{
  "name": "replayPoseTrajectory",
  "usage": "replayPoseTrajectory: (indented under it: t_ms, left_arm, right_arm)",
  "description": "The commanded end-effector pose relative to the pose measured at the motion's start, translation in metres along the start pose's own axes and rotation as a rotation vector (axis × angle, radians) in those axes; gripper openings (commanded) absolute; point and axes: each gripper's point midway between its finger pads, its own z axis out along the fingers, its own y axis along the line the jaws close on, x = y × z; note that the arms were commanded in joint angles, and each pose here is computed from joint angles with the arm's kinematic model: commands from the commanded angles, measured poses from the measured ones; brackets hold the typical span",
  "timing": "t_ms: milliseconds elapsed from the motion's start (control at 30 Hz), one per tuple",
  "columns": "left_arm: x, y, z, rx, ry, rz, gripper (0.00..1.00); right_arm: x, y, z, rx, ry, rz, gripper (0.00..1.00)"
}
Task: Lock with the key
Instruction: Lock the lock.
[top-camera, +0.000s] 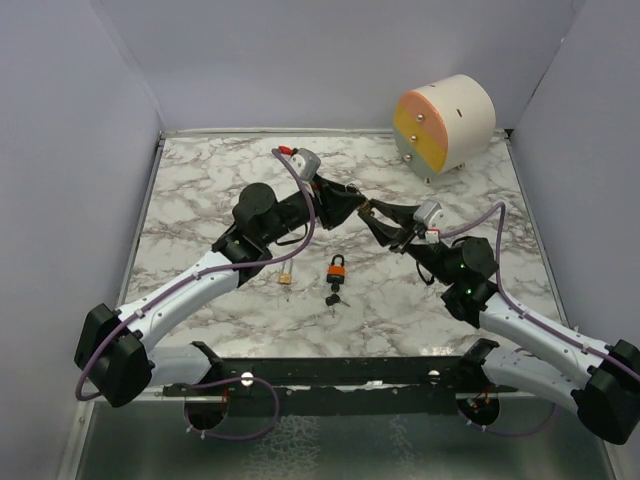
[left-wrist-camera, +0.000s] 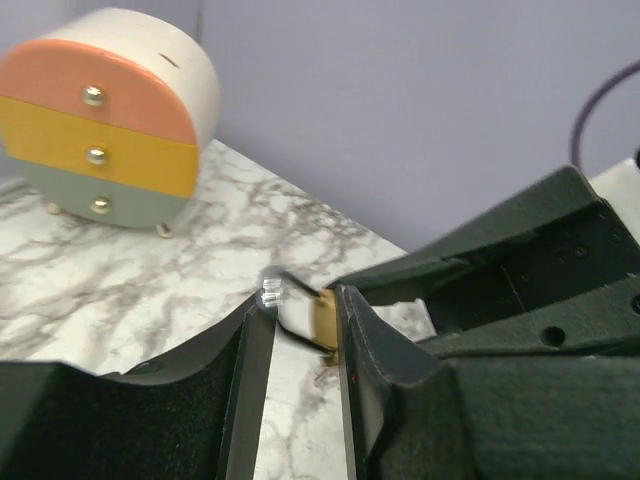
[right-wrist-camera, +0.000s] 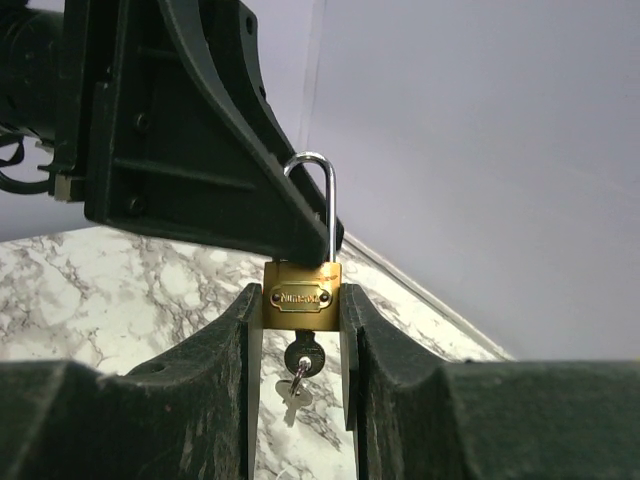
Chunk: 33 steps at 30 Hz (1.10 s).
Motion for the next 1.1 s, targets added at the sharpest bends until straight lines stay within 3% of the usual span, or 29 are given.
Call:
replayPoseTrajectory:
  t_ms: [0,333,700,967,1067]
  left_arm:
    - [-0.045,0.035,-0.01,-0.181,-0.145,0.067,0.35]
    - [-0.04,0.026,0.0,-0.117,-0.115,0.042,0.3]
    - [-0.016,0.009,0.018,0.022,-0.032,-0.062,0.43]
    - [-0.019,0.002,0.017,0.058,-0.033,-0.076,0.16]
    - [-0.021,-0.002,0.016,0.077,-0.036,-0.067,0.0]
  right_arm:
    - [-0.018,-0.005,0.004,0.01,-0.06,-0.022,0.01]
    - [-0.013,-0.007,0.002,0.03,-0.057,-0.013,0.01]
    - [-0.018,-0.013,-0.001,0.071,-0.094,-0.022,0.01]
    - [-0.02,-0.019,0.001,0.097,-0.101,-0.041,0.01]
    - [-0.016,-0.02,0.003,0.099,-0.09,-0.04,0.01]
